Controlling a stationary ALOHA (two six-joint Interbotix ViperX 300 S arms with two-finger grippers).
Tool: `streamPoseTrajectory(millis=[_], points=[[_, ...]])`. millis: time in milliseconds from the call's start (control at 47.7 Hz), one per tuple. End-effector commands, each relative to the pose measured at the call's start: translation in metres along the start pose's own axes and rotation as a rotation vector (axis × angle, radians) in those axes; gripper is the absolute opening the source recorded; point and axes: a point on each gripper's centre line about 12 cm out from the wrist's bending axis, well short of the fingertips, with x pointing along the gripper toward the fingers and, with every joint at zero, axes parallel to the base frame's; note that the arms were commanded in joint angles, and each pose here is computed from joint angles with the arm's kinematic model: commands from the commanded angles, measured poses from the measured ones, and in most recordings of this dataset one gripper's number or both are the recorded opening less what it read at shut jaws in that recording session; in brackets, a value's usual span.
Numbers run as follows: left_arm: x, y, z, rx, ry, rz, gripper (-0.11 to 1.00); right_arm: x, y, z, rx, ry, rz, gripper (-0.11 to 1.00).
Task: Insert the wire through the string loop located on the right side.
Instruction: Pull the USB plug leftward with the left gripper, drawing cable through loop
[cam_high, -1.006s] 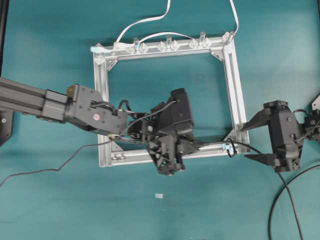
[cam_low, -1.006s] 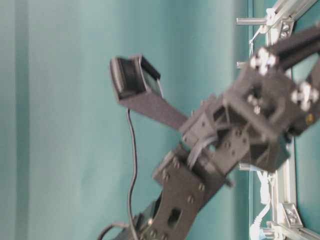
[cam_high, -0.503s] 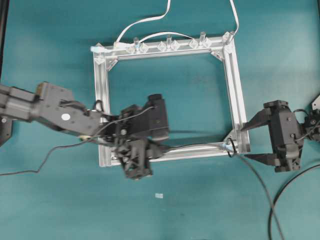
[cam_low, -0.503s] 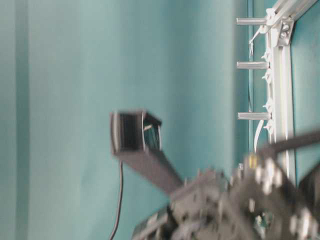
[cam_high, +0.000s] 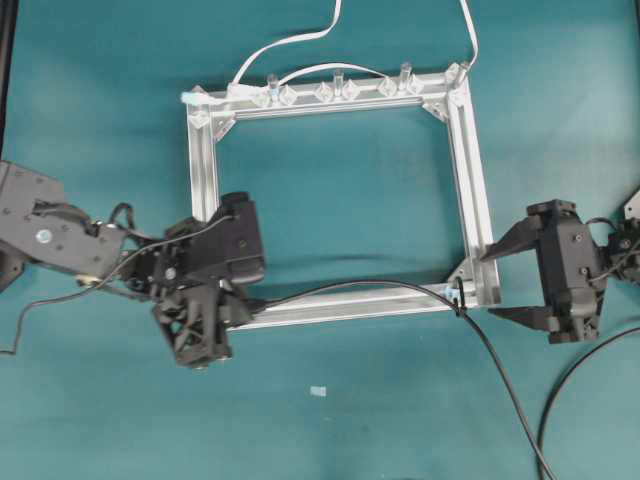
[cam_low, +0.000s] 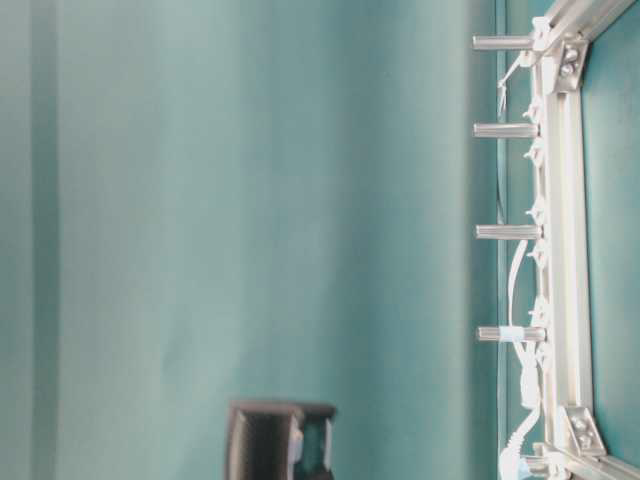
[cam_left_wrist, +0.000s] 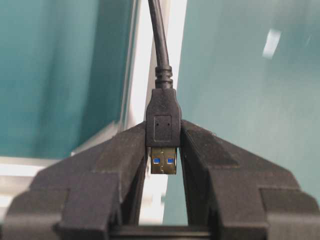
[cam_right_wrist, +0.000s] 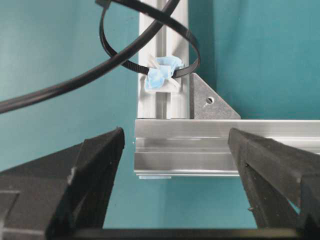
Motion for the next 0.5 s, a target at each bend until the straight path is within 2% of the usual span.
streamPoseTrajectory(millis=[0, 189, 293, 482], points=[[-0.011, -0.005, -0.004, -0.007, -0.001, -0.013, 0.21, 0.000, 0.001, 0.005, -0.001, -0.022, 0.002, 0.93], [-0.015, 0.001, -0.031, -0.039, 0.062, 0.006, 0.21, 0.000, 0.001, 0.007, -0.001, -0.040, -0.003, 0.93], [-0.018, 0.002, -0.041, -0.041, 0.079, 0.009, 0.21, 0.000, 0.000, 0.008, -0.001, -0.044, -0.005, 0.93], [-0.022, 0.011, -0.057, -0.081, 0.121, 0.035, 0.21, 0.002, 0.000, 0.006, -0.003, -0.036, -0.007, 0.93]])
